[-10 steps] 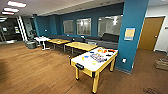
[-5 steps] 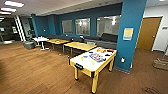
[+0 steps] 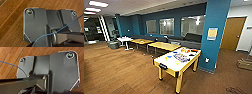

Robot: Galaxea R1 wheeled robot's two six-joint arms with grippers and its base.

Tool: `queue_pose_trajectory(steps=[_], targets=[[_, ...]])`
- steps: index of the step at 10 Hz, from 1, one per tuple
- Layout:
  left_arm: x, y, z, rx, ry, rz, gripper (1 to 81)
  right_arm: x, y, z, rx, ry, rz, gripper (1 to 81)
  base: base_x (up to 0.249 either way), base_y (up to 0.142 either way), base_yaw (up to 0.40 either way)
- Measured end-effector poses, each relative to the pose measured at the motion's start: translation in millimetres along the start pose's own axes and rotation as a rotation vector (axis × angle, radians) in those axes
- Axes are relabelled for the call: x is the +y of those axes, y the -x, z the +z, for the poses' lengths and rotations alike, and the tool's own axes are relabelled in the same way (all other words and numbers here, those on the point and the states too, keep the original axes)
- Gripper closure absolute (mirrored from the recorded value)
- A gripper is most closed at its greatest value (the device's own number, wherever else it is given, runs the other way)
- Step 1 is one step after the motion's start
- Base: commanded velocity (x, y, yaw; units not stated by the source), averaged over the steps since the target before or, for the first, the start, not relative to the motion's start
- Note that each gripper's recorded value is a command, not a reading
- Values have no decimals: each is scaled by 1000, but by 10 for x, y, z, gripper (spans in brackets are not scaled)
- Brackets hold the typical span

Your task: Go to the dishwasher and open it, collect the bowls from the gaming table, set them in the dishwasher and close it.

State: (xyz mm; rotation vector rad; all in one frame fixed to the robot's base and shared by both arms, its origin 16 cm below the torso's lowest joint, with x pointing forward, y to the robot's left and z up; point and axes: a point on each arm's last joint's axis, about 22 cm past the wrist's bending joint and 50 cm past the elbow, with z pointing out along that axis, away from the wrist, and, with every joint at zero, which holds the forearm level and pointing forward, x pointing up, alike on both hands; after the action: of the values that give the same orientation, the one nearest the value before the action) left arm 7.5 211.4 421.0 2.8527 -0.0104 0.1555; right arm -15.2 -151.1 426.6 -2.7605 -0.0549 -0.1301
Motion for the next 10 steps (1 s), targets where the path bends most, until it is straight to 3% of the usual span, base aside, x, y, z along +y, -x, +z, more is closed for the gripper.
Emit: queue_pose_trajectory(steps=[4, 6, 10], targets=[[2, 172, -6, -19, 0, -4, 10, -4, 116, -5, -12, 0, 3, 10, 116, 0, 0], [5, -36, -2, 19, 2, 2, 10, 5, -51, 0, 10, 1, -3, 10, 157, 0, 0], [6, 34, -3, 10, 2, -1, 10, 0, -23, 0, 5, 0, -2, 10, 158, 0, 0]])
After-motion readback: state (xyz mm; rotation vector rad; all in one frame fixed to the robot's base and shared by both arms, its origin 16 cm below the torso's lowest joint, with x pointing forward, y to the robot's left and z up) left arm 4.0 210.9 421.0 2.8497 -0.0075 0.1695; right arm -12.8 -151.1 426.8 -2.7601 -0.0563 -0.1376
